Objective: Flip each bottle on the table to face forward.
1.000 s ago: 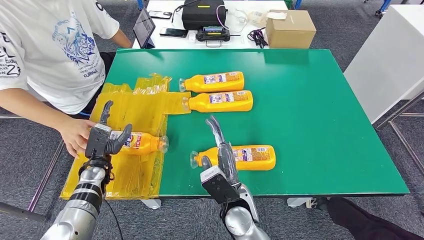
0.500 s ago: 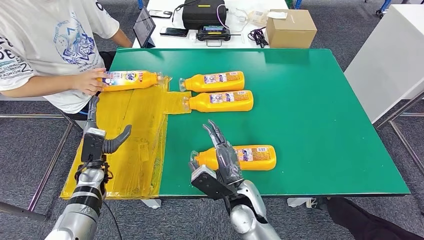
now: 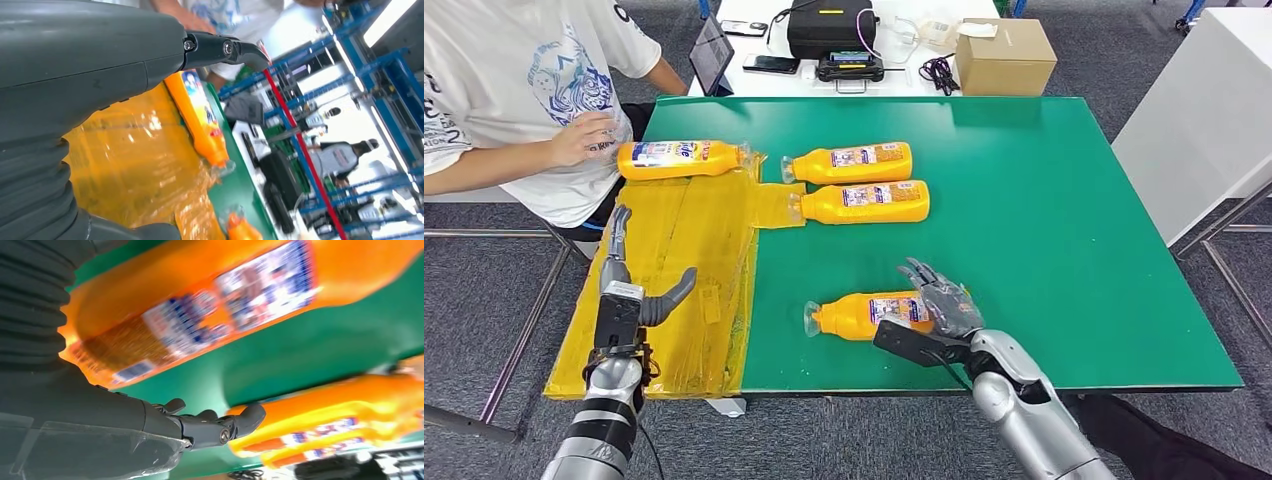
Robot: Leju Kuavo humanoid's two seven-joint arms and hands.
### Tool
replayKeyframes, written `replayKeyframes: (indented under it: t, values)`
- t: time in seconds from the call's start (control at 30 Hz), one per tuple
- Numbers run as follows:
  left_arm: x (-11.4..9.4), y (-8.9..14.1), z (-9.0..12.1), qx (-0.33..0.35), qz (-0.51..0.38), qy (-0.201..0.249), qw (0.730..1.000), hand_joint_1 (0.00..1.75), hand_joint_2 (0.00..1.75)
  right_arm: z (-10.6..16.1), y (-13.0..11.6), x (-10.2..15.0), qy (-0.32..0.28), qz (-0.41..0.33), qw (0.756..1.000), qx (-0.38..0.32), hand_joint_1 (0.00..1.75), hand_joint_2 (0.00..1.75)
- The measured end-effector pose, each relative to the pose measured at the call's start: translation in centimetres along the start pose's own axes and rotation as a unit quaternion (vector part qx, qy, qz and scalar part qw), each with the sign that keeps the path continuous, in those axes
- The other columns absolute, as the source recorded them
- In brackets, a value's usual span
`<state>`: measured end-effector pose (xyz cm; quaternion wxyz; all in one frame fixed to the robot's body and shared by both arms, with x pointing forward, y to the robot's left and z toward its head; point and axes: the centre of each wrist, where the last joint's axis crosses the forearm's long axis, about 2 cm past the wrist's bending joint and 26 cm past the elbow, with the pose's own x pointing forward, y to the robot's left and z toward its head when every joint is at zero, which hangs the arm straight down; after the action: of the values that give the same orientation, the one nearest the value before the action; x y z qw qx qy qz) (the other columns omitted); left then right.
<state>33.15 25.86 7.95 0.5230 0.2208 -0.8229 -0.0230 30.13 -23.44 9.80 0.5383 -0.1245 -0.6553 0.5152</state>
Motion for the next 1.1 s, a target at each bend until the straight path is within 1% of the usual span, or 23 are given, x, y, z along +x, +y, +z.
replayKeyframes:
  t: [0.23,0.57,0.7,0.93,1.1]
  values:
    - [0.4,-1.1,0.4,-0.034,-0.006,-0.011,0.999,0.00,1.75,0.9,-1.0,-1.8,0.024,0.019,0.999,0.020,0.00,1.75]
    - [0.3,-1.8,0.8,-0.055,0.003,-0.006,0.998,0.00,1.75,1.7,-2.2,-3.2,0.046,0.029,0.997,0.050,0.00,1.75]
    - [0.4,-2.2,0.8,-0.060,0.008,-0.003,0.998,0.00,1.75,1.7,-2.6,-3.6,0.051,0.034,0.996,0.062,0.00,1.75]
    - [0.7,-3.3,0.5,-0.071,0.028,0.004,0.997,0.00,1.75,1.3,-3.4,-4.4,0.064,0.032,0.991,0.109,0.00,1.75]
    - [1.0,-4.1,0.5,-0.080,0.037,0.006,0.996,0.00,1.75,0.9,-3.5,-4.8,0.077,0.045,0.988,0.122,0.00,1.75]
